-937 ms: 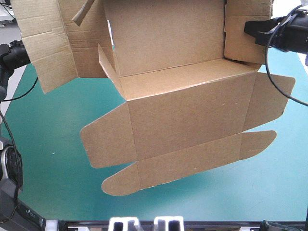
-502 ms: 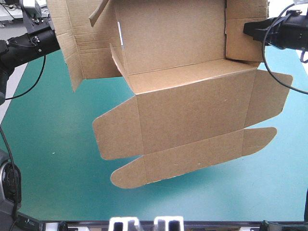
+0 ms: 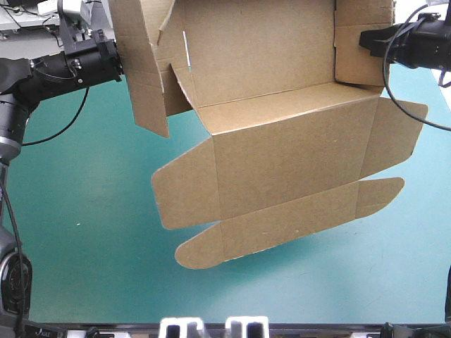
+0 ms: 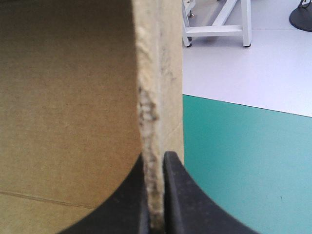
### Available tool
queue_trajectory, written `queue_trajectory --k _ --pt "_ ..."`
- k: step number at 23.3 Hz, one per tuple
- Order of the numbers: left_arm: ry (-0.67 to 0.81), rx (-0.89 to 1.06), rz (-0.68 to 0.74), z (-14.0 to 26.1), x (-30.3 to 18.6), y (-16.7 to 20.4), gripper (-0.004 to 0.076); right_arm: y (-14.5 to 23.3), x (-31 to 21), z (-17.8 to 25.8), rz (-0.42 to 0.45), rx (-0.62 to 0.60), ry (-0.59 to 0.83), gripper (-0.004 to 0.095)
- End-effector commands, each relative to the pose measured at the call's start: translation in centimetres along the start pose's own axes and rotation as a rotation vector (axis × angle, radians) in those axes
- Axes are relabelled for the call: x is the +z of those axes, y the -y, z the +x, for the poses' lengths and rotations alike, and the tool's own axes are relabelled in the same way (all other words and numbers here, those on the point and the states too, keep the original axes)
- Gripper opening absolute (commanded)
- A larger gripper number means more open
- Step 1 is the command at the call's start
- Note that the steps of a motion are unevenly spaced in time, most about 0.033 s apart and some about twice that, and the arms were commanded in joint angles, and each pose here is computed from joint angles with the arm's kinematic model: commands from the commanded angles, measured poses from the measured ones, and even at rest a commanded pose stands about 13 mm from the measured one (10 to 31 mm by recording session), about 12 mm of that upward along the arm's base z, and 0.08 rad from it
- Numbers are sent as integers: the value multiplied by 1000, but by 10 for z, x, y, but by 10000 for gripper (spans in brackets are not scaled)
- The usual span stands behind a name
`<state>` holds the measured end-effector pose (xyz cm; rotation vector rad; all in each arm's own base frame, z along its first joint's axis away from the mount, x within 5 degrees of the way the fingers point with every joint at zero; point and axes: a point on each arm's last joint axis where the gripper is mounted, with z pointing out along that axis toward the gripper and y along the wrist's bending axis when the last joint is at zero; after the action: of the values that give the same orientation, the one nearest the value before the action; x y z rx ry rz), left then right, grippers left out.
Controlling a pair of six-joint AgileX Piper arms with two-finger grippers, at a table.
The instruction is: Fold the box
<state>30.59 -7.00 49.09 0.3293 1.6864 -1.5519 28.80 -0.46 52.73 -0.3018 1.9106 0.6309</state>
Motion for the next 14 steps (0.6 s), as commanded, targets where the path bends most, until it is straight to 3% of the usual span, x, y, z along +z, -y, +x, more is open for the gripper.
queue_trajectory --k 1,6,14 --pt "-44 61 112 7 1 41 -10 -12 -13 -14 -6 -12 117 -23" --pt "-111 80 94 17 14 42 -4 -8 -11 -15 27 -20 122 -23" --pt "-143 86 101 23 22 45 148 -3 -11 -13 87 -37 99 -23"
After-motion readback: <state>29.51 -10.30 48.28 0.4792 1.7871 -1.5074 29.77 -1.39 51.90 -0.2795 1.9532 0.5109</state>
